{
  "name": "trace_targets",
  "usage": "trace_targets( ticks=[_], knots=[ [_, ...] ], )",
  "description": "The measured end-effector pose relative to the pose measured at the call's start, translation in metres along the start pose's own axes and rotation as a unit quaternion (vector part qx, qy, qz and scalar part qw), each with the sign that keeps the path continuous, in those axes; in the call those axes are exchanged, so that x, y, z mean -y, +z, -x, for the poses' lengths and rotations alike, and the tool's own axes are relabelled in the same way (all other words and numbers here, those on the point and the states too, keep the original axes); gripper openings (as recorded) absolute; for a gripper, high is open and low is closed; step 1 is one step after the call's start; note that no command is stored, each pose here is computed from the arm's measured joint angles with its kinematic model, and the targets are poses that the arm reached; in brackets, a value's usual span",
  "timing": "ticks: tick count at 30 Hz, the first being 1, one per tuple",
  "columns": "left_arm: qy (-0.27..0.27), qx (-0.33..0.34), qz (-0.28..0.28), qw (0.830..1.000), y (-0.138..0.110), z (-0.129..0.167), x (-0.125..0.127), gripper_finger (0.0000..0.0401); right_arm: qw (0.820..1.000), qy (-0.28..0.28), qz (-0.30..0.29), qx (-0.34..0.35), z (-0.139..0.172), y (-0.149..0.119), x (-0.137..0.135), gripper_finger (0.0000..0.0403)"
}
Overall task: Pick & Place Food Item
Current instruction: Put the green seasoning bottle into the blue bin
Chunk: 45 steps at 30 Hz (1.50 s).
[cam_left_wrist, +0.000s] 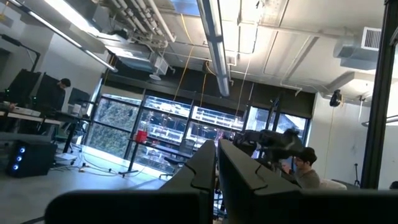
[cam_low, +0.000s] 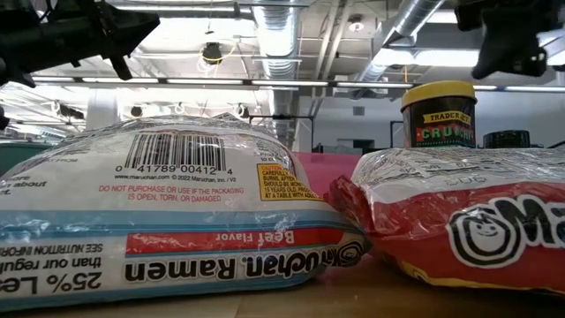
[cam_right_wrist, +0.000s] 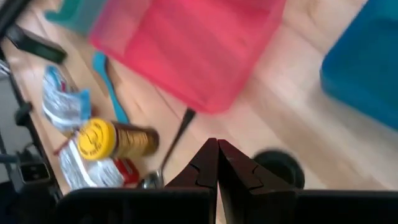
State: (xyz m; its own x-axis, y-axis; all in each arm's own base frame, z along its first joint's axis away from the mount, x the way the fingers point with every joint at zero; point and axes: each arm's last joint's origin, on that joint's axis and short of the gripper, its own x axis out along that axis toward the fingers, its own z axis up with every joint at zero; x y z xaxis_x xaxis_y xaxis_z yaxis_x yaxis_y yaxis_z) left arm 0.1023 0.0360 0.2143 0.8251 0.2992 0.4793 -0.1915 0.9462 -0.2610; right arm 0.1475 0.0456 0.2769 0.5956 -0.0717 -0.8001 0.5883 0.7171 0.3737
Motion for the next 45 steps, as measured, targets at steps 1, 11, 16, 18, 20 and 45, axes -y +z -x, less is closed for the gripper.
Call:
trace_targets(
  ticks=[1, 11, 16, 18, 20, 45],
  knots=[
    [0.0, 0.0, 0.0, 1.0, 0.0, 0.0, 0.0, 0.0012, 1.0, -0.007, 0.001, -0.01, -0.001, -0.002, -0.003, 0.0],
    [0.0, 0.0, 0.0, 1.0, 0.0, 0.0, 0.0, 0.0012, 0.988, -0.126, -0.014, -0.091, -0.006, -0.034, -0.009, 0.0],
    [0.0, -0.001, 0.0, 1.0, 0.0, 0.0, 0.0, 0.0012, 0.984, -0.146, -0.03, -0.102, -0.004, -0.042, -0.009, 0.0],
    [0.0, 0.0, 0.0, 1.0, 0.0, 0.0, 0.0, 0.0012, 0.984, -0.144, -0.031, -0.102, -0.004, -0.043, -0.01, 0.0],
    [0.0, -0.001, 0.0, 1.0, 0.0, 0.0, 0.0, 0.0012, 0.984, -0.144, -0.032, -0.102, -0.004, -0.043, -0.01, 0.0],
    [0.0, -0.001, 0.0, 1.0, 0.0, 0.0, 0.0, 0.0012, 0.98, -0.138, -0.12, -0.073, -0.02, -0.007, -0.003, 0.0049]
  ],
)
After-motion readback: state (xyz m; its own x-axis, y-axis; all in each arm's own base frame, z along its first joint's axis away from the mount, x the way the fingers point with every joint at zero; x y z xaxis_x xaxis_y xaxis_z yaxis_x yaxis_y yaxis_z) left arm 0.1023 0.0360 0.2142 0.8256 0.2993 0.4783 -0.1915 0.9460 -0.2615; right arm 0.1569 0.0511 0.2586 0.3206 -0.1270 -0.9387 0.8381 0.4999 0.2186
